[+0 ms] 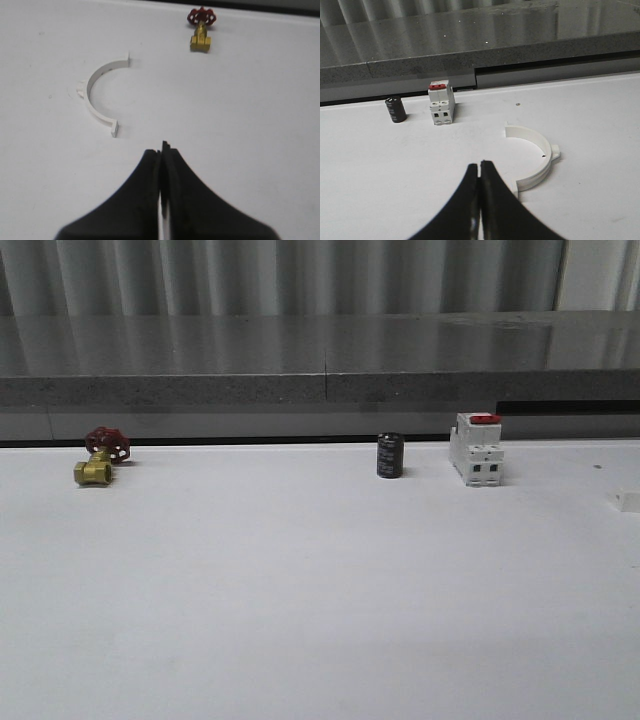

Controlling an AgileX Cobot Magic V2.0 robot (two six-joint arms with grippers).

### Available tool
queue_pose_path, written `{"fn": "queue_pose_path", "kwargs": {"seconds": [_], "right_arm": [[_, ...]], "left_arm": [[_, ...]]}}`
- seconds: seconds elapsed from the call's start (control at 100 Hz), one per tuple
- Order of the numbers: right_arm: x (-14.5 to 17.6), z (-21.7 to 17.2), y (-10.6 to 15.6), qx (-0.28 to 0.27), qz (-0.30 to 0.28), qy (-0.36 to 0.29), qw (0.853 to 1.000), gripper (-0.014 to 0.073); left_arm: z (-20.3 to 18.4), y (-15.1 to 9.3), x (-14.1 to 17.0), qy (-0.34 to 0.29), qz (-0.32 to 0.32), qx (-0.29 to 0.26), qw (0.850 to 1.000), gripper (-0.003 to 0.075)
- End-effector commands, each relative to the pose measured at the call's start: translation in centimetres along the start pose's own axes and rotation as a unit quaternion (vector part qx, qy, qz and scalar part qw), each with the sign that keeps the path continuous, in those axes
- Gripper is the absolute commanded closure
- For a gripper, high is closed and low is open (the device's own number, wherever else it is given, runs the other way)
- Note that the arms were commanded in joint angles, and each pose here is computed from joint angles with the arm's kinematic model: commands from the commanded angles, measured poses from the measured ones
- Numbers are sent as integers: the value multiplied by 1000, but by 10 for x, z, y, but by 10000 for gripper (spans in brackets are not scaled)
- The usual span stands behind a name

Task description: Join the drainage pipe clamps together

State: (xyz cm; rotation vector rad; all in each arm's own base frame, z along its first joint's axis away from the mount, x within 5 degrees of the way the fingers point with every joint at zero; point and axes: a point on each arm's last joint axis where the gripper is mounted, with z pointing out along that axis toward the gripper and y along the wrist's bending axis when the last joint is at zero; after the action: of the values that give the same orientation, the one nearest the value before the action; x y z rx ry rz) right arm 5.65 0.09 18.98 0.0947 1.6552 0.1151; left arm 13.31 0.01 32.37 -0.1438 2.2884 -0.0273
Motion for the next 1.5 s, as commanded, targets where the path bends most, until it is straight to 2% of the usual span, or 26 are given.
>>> {"fn": "queue_pose_path", "kwargs": {"seconds": [0.0,0.11,0.18,0.25,0.35,0.43,0.61,0.73,0.84,0.97,1.08,1.25,1.49], "right_arm": [[-15,-3,2,-6,-1,-60,998,662],[-15,-3,2,-6,-1,-60,998,662],[-15,-3,2,-6,-1,-60,998,662],[-15,-3,2,-6,-1,-60,998,662],[-15,-3,2,-6,-1,-60,998,662],[-15,-3,2,-6,-1,-60,998,662],[-15,-3,2,-6,-1,-60,998,662],[-15,-3,2,-6,-1,-60,998,662],[-15,-3,2,-6,-1,-60,998,662],[-15,-3,2,-6,-1,-60,998,662],[-15,-3,2,-6,-1,-60,998,662],[-15,-3,2,-6,-1,-60,998,662],[-15,-3,2,-6,-1,-60,998,662]], "left_arm": [[3,-2,-14,-21,8,-1,1000,741],[14,-2,-16,-3,12,-7,1000,722],[19,-2,-16,7,13,-8,1000,645],[21,-2,-16,12,13,-9,1000,503],[23,-2,-17,12,14,-9,1000,238],[23,-3,-18,5,14,-7,1000,117],[28,-4,-23,-7,7,-5,1000,105],[47,-2,-35,54,-7,-20,998,105],[67,4,-56,81,-12,-33,996,105],[98,12,-77,123,-11,-22,992,105],[128,25,-92,157,-4,-10,988,105],[169,51,-107,183,14,-21,983,105],[217,80,-107,222,13,-37,974,105]]}}
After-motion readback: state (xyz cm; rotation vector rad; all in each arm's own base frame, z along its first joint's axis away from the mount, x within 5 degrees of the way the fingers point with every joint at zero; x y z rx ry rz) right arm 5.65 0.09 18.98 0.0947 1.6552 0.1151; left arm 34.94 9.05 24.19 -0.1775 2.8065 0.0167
